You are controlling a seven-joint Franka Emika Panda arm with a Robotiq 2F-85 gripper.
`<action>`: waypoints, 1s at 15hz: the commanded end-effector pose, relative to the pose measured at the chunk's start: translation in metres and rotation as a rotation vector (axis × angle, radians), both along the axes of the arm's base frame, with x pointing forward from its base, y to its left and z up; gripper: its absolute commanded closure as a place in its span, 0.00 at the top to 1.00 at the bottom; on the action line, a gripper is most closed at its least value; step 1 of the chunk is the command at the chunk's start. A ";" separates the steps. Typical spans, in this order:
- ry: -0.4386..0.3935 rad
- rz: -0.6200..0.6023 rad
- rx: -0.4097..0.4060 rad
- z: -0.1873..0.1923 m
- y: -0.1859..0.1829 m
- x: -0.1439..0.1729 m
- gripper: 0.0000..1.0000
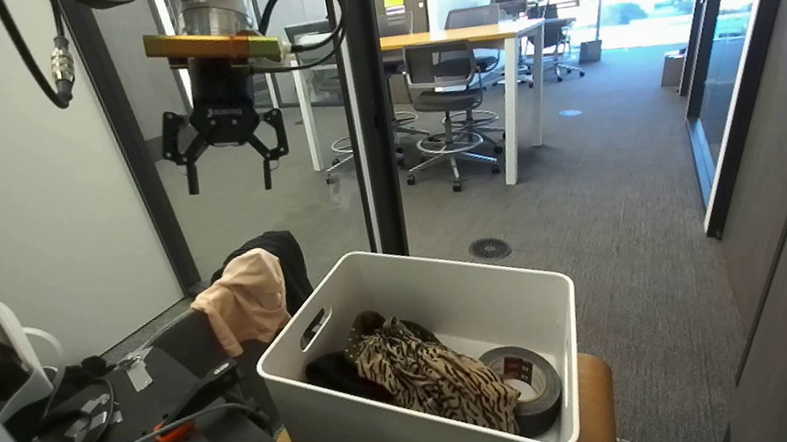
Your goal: Move the objects from the grey chair then put them in the white box
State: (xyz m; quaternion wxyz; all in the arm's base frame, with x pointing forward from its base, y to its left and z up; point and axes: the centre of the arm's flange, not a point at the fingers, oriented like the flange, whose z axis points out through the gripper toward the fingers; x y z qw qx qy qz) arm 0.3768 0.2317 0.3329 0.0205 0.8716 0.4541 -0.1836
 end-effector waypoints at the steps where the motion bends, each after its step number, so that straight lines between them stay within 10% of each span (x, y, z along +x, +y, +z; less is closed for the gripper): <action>1: -0.001 0.198 0.013 -0.001 0.045 0.000 1.00; 15: -0.067 0.787 0.192 -0.066 0.197 0.011 1.00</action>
